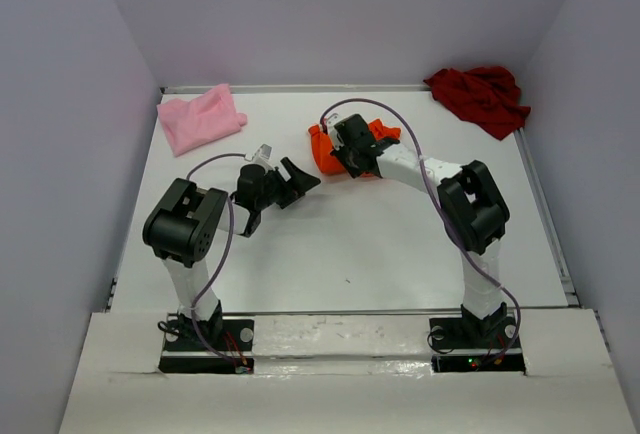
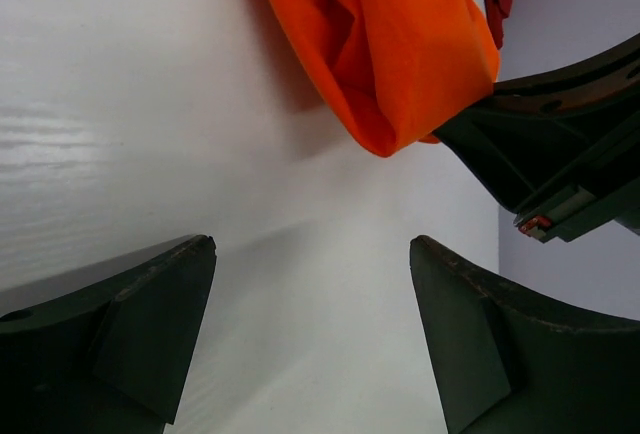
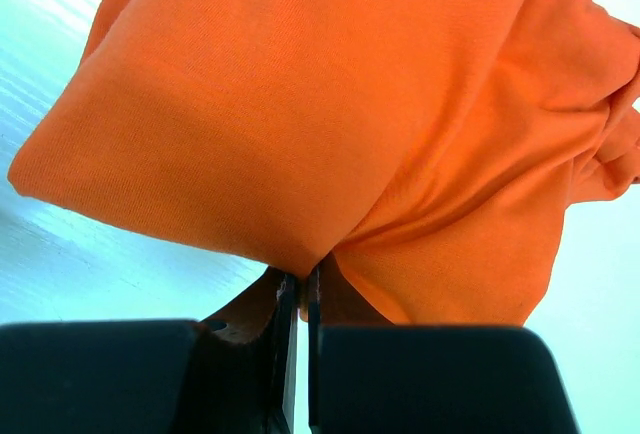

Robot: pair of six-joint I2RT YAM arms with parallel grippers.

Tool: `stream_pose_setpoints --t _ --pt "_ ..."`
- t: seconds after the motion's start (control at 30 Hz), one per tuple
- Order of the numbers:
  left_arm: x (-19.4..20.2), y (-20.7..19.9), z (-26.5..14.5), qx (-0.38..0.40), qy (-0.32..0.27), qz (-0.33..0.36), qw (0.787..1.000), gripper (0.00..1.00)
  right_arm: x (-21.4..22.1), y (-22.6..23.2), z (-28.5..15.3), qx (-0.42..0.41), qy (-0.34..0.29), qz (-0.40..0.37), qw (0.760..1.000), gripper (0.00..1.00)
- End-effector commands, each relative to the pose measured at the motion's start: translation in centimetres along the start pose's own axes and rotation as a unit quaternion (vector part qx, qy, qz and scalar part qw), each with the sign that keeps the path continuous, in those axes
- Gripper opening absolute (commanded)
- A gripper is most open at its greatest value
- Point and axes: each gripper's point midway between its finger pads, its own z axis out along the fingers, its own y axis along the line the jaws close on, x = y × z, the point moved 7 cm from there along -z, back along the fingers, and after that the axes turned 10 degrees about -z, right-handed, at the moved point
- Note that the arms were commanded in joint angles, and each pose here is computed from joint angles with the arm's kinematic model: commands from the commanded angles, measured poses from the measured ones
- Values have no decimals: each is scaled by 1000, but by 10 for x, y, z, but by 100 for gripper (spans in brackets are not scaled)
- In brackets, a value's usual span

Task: Fold and stack the t-shirts
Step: Pass from the right arm to the left

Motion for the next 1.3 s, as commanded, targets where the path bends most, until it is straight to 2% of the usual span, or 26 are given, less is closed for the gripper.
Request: stream_pose_setpoints --t 0.0,0.7,1.0,1.27 --pt "-6 -10 13 58 9 -22 998 93 -25 -16 -25 9 -41 16 999 0" --pt "-42 -12 65 101 -21 -31 994 93 -26 -13 -28 -6 -43 15 999 0" --pt "-54 -20 90 99 0 -52 994 92 -25 -13 -29 -10 -40 16 999 0" --pt "-61 -14 105 57 6 -47 997 92 -25 -12 -29 -12 -40 17 999 0"
